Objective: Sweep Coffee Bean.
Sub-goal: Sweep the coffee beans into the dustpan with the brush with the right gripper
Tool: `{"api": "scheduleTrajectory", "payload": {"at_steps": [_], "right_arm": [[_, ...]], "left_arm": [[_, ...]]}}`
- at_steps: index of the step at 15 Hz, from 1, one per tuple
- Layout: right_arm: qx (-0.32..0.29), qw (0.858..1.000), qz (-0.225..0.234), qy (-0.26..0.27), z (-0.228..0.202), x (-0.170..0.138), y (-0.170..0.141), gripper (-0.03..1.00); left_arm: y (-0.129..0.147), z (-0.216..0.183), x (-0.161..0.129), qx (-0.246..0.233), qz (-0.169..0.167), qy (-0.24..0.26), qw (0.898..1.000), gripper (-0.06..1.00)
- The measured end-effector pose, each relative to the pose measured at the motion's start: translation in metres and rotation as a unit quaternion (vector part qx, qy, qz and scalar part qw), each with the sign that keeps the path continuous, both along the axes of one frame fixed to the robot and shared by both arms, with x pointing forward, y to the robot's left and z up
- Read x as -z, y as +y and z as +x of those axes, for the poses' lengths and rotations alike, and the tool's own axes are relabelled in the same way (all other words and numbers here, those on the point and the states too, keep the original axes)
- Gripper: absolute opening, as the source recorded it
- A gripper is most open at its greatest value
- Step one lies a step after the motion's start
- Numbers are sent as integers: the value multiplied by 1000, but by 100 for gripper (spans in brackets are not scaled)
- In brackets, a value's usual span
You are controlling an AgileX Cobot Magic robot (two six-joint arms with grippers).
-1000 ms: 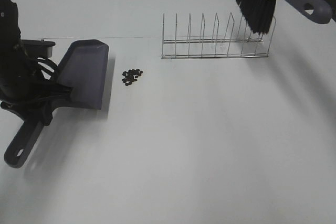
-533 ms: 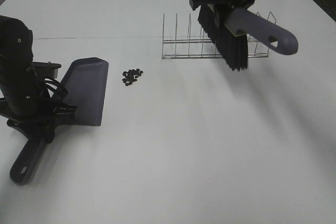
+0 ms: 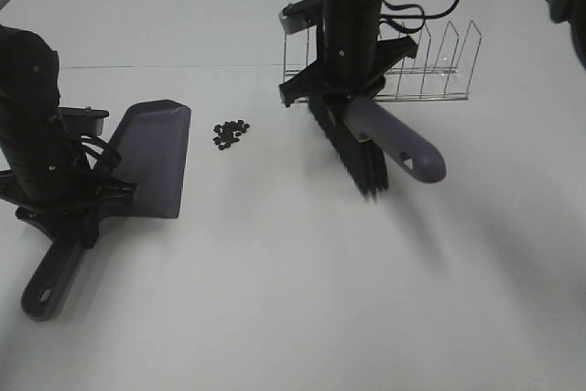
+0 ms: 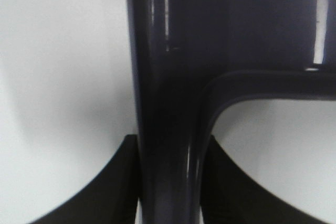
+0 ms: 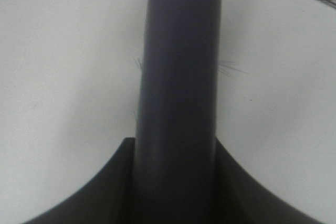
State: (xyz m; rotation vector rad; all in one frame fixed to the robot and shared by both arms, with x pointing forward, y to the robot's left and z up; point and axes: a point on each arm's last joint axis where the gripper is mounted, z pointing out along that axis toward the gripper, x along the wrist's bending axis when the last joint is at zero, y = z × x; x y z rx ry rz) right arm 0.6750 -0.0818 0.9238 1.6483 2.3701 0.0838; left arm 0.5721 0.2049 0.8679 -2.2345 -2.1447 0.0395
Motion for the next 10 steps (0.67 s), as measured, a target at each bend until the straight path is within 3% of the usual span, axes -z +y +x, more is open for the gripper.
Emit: {"api": "scheduleTrajectory", "payload": {"at_steps": [6, 10], "right_arm": [[-59, 998, -3, -3, -11, 32, 74, 29], [-90, 995, 39, 2, -22, 38, 126, 29]], "left_arm": [[0, 1, 0, 5, 0, 0, 1000, 27], [-1, 1, 0, 4, -2, 1, 1000, 27]]}}
